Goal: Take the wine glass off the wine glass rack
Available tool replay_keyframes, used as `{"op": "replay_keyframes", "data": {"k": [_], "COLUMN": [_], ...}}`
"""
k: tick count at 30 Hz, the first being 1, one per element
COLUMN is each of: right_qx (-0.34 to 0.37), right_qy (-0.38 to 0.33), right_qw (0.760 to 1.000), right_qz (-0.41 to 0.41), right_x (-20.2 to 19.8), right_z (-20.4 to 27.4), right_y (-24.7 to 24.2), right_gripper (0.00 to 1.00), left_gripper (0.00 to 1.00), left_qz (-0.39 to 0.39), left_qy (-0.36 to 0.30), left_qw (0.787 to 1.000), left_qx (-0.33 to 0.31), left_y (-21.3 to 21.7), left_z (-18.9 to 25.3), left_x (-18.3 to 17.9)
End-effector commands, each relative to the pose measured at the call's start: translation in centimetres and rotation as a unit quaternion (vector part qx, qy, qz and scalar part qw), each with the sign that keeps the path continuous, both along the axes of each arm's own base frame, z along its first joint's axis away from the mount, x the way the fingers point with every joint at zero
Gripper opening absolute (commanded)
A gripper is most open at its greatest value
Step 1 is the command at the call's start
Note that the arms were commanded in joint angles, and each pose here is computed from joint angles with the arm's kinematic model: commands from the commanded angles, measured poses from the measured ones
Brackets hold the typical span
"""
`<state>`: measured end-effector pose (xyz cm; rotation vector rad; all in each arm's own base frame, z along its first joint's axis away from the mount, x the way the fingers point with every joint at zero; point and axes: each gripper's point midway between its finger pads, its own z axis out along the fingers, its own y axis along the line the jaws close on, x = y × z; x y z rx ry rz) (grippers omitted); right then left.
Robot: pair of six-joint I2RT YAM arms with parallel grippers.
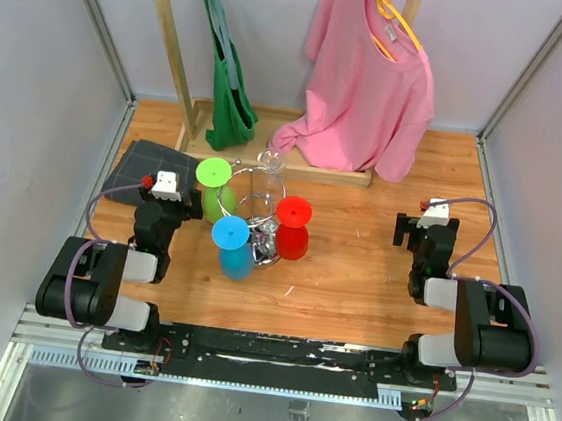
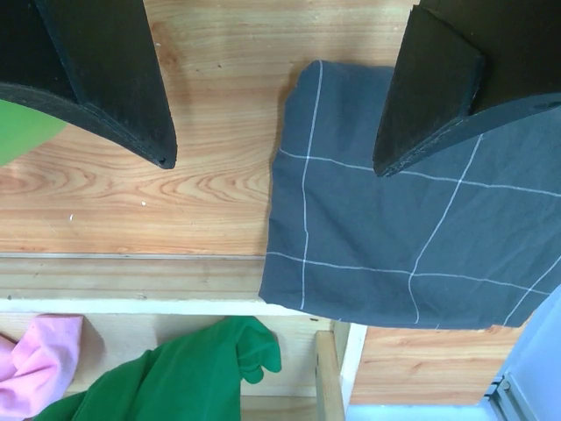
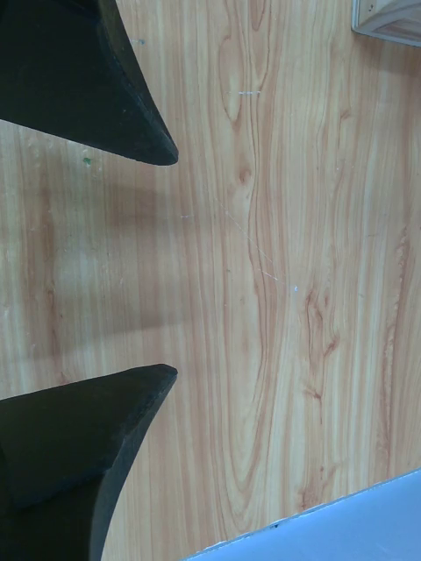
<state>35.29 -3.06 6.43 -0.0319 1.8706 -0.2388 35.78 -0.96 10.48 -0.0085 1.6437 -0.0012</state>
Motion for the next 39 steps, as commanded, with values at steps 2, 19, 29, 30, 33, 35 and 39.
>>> {"op": "replay_keyframes", "data": {"k": [2, 19, 29, 30, 33, 35, 39], "right_qx": [-0.008, -0.004, 0.087, 0.092, 0.107, 0.121, 0.172], "right_qy": [-0.01, -0.02, -0.03, -0.031, -0.039, -0.045, -0.026], "right_qw": [1.0, 1.0, 0.991, 0.991, 0.985, 0.98, 0.973], "right_qz": [0.016, -0.014, -0.093, -0.097, -0.13, -0.152, -0.152], "right_x": [0.2, 0.0, -4.5, -4.9, -6.1, -6.8, -7.5], "right_z": [0.3, 2.7, 6.4, 6.8, 8.5, 9.8, 12.7], "right_y": [0.9, 0.1, -0.9, -0.9, -1.7, -2.1, -1.4], "right_gripper": [0.98, 0.98, 0.98, 0.98, 0.98, 0.98, 0.98], "left_gripper": [0.99, 0.99, 0.99, 0.99, 0.99, 0.99, 0.99], "left_qz": [0.006, 0.044, 0.055, 0.06, 0.083, 0.106, 0.09], "left_qy": [-0.027, -0.015, 0.006, 0.004, -0.001, 0.0, -0.01], "left_qw": [1.0, 0.998, 0.992, 0.991, 0.988, 0.985, 0.985], "left_qx": [0.0, -0.035, -0.117, -0.122, -0.132, -0.139, -0.147], "left_y": [0.4, 1.5, 1.5, 1.7, 2.6, 3.4, 3.3], "left_z": [0.9, 2.4, 7.1, 7.9, 10.4, 12.1, 16.2], "left_x": [-0.1, -0.7, -1.7, -1.9, -2.4, -3.1, -4.4]}}
